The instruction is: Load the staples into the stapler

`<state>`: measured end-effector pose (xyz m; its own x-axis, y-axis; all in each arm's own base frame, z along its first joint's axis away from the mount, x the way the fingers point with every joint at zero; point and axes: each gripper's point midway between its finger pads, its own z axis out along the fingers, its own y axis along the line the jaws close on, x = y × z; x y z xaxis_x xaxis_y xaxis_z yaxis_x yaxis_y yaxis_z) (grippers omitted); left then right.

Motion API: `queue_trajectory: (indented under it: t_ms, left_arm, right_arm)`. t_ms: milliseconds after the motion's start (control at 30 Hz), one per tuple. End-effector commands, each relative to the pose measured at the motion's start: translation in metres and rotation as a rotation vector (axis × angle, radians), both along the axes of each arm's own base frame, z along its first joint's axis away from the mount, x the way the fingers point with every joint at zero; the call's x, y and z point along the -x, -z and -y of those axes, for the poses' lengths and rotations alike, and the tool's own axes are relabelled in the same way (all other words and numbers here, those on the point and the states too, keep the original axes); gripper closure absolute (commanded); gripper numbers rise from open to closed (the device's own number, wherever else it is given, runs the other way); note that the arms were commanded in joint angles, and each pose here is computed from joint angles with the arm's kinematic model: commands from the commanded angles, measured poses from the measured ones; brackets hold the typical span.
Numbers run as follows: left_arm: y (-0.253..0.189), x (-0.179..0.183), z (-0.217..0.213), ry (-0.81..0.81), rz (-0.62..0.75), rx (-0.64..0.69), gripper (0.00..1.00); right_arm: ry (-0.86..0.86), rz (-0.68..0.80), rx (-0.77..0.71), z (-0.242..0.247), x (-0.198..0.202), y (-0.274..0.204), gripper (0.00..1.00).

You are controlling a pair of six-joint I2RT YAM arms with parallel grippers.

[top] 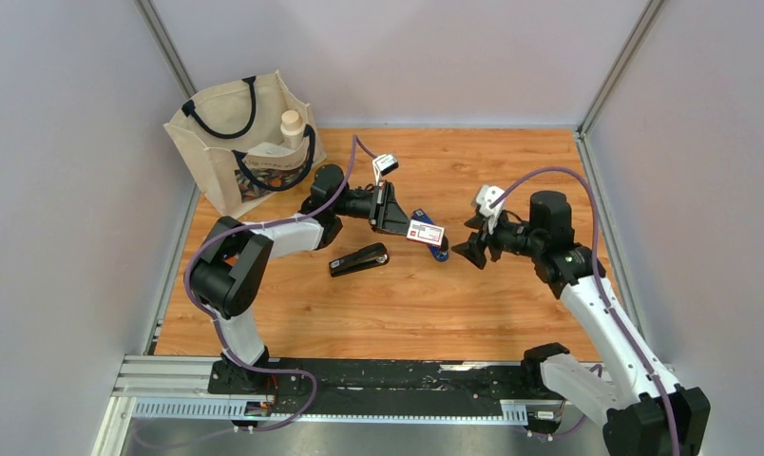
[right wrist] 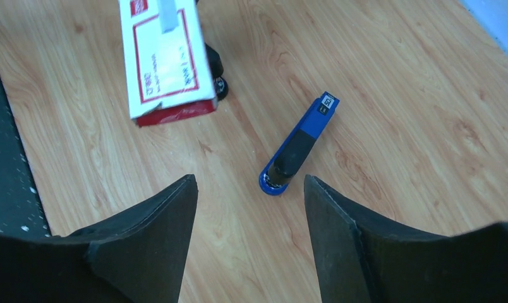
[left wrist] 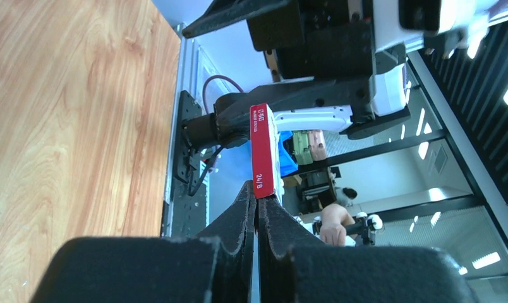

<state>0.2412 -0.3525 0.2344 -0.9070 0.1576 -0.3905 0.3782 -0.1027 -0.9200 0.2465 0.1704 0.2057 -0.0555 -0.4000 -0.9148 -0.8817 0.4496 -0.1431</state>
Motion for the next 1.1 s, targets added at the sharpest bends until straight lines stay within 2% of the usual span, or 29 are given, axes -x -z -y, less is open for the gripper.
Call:
queue_trajectory:
  t_ms: [0,167,233,867,1067]
  left_arm:
    - [-0.012,0.003,-0.002,0.013,0.076,0.044,1.00]
    - [-0.012,0.004,-0.002,0.011,0.085,0.045,1.00]
    - [-0.014,0.004,-0.003,0.009,0.091,0.047,1.00]
    - [-0.024,0.003,-0.002,-0.001,0.135,0.067,1.00]
    - [-0.028,0.004,-0.003,-0.001,0.146,0.073,1.00]
  right_arm:
    - [-0.007,-0.127,-0.169,-0.013,-0.003,-0.040,0.35]
    - [-0.041,-0.370,-0.313,-0.026,-0.004,-0.056,0.39]
    - [-0.040,-0.418,-0.338,-0.029,-0.005,-0.057,0.41]
    - [-0.065,-0.632,-0.462,-0.039,-0.015,-0.035,0.41]
    - [-0.081,-0.626,-0.538,-0.023,-0.012,-0.048,0.40]
